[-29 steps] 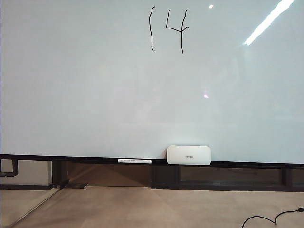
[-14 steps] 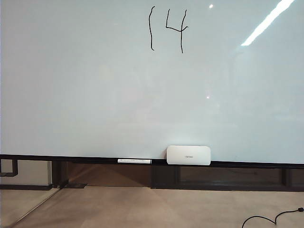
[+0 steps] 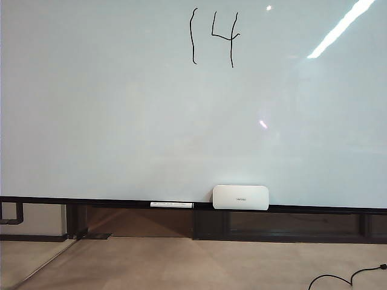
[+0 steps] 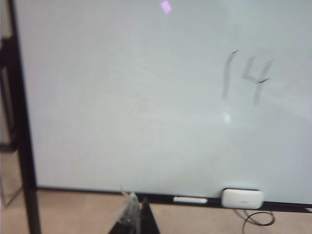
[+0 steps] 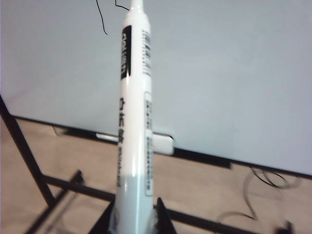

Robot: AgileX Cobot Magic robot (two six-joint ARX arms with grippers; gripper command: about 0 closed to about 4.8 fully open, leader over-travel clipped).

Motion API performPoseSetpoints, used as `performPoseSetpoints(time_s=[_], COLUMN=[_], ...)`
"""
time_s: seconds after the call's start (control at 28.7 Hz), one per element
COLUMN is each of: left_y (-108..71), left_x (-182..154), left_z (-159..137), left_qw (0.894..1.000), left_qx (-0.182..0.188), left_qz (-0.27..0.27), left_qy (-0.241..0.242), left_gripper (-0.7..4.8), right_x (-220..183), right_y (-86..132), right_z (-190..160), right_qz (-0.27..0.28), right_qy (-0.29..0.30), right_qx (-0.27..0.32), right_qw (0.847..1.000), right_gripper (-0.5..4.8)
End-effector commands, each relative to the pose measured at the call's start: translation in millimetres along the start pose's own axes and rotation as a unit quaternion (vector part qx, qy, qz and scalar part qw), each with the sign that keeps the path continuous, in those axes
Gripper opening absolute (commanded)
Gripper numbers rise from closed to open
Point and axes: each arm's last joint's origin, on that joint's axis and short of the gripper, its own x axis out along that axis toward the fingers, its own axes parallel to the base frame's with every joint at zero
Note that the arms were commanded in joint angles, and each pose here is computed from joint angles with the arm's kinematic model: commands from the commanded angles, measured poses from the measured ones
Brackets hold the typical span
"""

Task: Reach to the right to find the marker pen, pick it up, and write the number 14 on the whiteboard.

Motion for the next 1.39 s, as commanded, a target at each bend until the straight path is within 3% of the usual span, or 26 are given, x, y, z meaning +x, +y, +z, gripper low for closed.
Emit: performPoseSetpoints(time_s=[0.03, 0.21, 0.42, 0.66, 0.87, 1.22, 1.39], left_y=[4.8, 12.3, 23.1, 27.8, 32.1, 40.2, 44.7], left_x=[10.7, 24.8, 38.7, 46.2, 54.8, 67.8, 74.1], left_z=[-7.4, -24.1, -47.6, -59.1, -70.4, -99.6, -118.8], left_qw=[1.000, 1.000, 0.995, 0.997, 0.999, 0.998, 0.999], left_qx=[-0.001, -0.022, -0.085, -0.044, -0.027, -0.038, -0.020], left_qz=[-0.006, -0.002, 0.046, 0.054, 0.045, 0.042, 0.041], left_qy=[-0.009, 0.002, 0.023, 0.026, 0.012, 0.020, 0.026], left_gripper=[-0.06, -0.06, -0.06, -0.06, -0.06, -0.06, -0.06], right_x=[26.4, 59.7, 83.6, 100.0, 108.7, 116.2, 119.1], right_y=[-1.2, -5.8, -9.6, -12.2, -14.3, -17.1, -18.1], right_z=[-12.3, -41.0, -66.7, -84.9, -104.6, -124.3, -132.7], right_qz=[0.036, 0.036, 0.037, 0.042, 0.036, 0.017, 0.011], right_qy=[-0.026, -0.022, -0.033, -0.078, -0.059, -0.049, -0.048], right_qx=[0.015, 0.032, 0.070, 0.065, 0.064, 0.032, 0.023], right_qw=[0.999, 0.999, 0.996, 0.994, 0.996, 0.998, 0.999], right_gripper=[-0.01, -0.01, -0.01, -0.01, -0.01, -0.01, -0.01])
